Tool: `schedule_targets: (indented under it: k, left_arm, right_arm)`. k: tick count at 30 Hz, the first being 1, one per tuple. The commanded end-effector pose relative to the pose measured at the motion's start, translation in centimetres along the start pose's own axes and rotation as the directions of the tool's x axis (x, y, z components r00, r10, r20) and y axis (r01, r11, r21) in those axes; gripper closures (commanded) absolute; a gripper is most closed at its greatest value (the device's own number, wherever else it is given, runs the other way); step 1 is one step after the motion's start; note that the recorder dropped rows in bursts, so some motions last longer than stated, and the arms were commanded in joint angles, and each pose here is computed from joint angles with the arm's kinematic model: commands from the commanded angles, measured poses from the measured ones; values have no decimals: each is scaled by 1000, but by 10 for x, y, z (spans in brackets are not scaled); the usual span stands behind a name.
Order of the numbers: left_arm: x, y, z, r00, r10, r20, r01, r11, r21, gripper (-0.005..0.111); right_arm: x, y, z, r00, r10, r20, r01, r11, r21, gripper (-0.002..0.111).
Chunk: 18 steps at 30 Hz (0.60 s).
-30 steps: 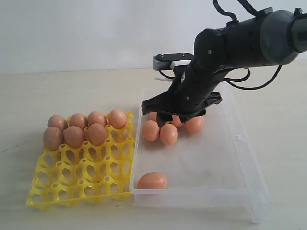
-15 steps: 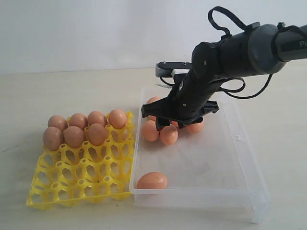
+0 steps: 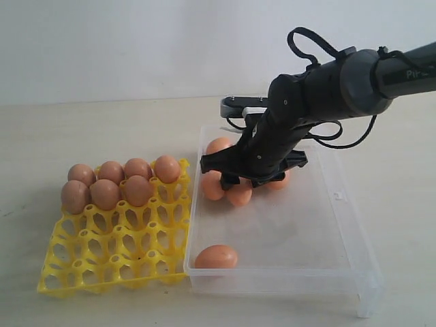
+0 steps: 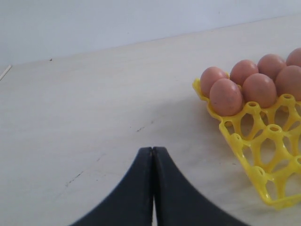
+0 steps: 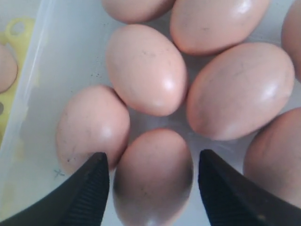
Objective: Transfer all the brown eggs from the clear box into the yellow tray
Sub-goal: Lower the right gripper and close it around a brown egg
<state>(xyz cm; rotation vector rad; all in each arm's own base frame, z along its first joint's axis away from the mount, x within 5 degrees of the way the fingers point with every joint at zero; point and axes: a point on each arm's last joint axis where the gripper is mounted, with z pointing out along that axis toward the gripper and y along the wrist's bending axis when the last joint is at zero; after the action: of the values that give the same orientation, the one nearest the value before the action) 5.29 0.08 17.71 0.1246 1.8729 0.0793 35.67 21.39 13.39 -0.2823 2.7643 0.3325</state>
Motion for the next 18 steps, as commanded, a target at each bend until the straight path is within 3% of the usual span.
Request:
schedule_targets:
  k: [1, 15, 17, 18]
  left_arm:
    - [-2, 0, -1, 1000, -6, 16, 6, 1000, 4, 107]
    - [-2, 0, -1, 1000, -6, 16, 6, 1000, 4, 107]
    - [-2, 0, -1, 1000, -6, 16, 6, 1000, 4, 107]
    - [-2, 0, -1, 1000, -6, 16, 6, 1000, 4, 107]
  right_arm:
    - [-1, -3, 9, 1000, 0, 6, 0, 1000, 8, 53]
    - [-1, -5, 25, 999, 2, 42, -2, 1000, 5, 54]
    - [-2, -5, 25, 999, -16, 49, 16, 1000, 8, 61]
    - [-2, -5, 25, 998, -46, 49, 45, 999, 10, 72]
